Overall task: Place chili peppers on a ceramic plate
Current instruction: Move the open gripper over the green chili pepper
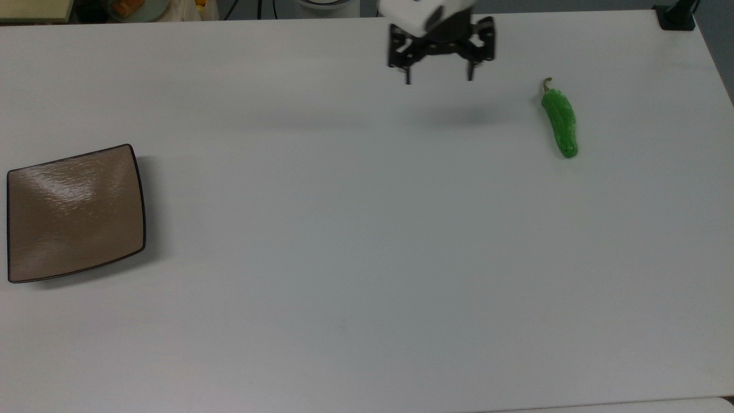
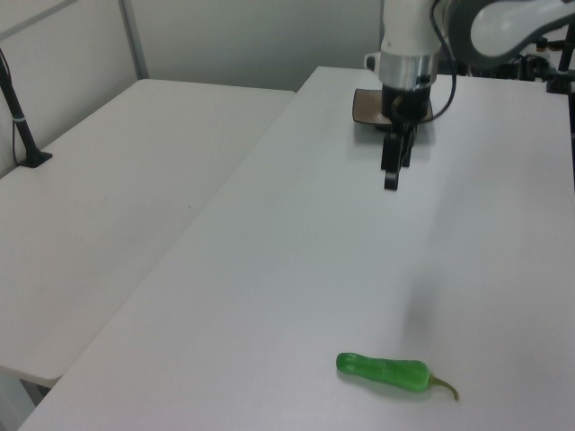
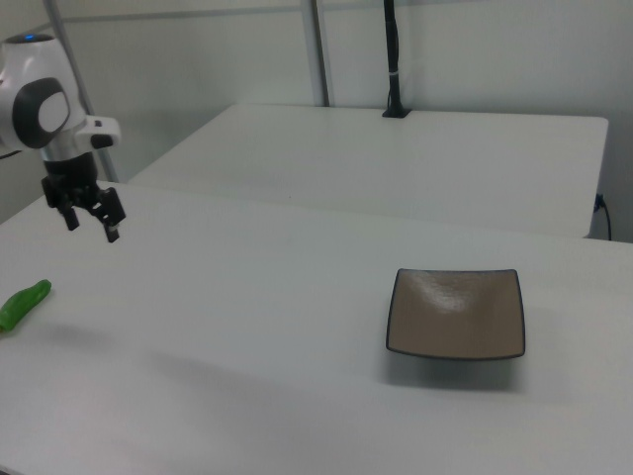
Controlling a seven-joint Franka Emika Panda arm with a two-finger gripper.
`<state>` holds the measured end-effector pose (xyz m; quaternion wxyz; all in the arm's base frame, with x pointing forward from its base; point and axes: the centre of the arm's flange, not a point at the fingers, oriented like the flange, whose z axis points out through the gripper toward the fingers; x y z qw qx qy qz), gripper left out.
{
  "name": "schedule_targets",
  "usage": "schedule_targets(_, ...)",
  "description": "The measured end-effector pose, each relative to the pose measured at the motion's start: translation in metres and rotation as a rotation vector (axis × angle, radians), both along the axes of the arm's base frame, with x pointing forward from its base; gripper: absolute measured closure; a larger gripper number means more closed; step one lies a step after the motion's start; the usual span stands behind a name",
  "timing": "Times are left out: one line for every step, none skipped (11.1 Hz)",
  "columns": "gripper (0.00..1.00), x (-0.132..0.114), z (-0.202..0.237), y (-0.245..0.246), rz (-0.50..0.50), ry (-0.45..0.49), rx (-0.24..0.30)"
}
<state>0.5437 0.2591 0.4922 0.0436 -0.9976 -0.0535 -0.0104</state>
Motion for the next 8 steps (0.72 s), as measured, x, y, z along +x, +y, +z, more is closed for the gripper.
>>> schedule_targets(0.00,-0.006,-0.011,0.027,0.033,-0.003,0.011)
schedule_targets(0.00,-0.016,-0.026,0.057,0.078,0.004,0.020)
schedule_targets(0.00,-0.024,-0.040,0.081,0.102,0.010,0.031)
schedule_targets(0.00,-0.031,-0.056,0.105,0.118,0.010,0.046)
schedule_targets(0.00,-0.036,-0.070,0.124,0.134,0.003,0.064)
schedule_targets(0.00,-0.042,-0.086,0.143,0.149,-0.004,0.083)
schedule_targets(0.00,-0.047,-0.098,0.157,0.165,-0.006,0.095)
schedule_targets(0.00,-0.051,-0.109,0.167,0.178,-0.003,0.103)
